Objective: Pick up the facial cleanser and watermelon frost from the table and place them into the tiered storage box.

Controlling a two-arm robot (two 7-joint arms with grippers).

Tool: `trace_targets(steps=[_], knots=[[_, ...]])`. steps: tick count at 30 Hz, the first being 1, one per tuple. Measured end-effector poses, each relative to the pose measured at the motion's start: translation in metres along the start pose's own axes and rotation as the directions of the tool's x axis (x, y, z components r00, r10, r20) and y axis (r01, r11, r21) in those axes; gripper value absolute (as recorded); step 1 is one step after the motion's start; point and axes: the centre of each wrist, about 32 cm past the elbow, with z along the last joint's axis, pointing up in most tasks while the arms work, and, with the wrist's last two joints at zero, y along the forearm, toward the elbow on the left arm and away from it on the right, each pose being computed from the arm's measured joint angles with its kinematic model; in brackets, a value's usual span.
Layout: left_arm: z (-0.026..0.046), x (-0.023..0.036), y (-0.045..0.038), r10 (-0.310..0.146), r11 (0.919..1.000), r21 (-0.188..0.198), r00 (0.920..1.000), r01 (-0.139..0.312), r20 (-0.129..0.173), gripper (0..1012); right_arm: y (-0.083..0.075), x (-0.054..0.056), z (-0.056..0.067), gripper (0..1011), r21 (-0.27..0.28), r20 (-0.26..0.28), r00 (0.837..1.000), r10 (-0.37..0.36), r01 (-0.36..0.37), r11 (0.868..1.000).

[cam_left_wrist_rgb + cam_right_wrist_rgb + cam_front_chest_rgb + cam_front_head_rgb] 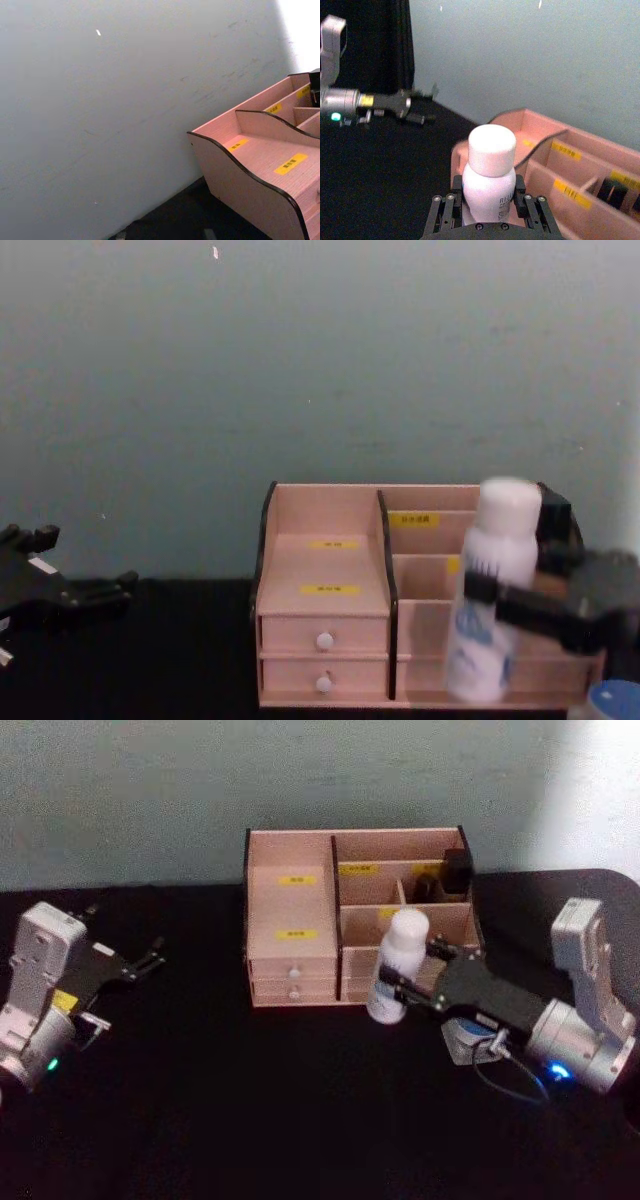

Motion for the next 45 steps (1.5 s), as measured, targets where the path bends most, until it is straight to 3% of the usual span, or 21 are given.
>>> trace_targets(steps=[5,14,33,45], knots=[[0.0000,0.0000,0.0000,0.000,1.0000,0.000,1.0000,0.000,0.000,1001,0.011,0.007,0.014,589,0.055,0.024,0.999,-0.036,0.035,0.998],[0.0000,0.0000,0.0000,0.000,1.0000,0.000,1.0000,0.000,0.000,1001,0.036,0.024,0.025,589,0.090,0.069,0.991,-0.115,0.108,0.990],[0.0000,0.0000,0.0000,0.000,1.0000,0.000,1.0000,0.000,0.000,1001,0.073,0.054,0.021,589,0.079,0.089,0.970,-0.226,0.219,0.973],[0.0000,0.0000,0.0000,0.000,1.0000,0.000,1.0000,0.000,0.000,1001,0.086,0.059,0.017,589,0.081,0.071,0.965,-0.252,0.246,0.966]])
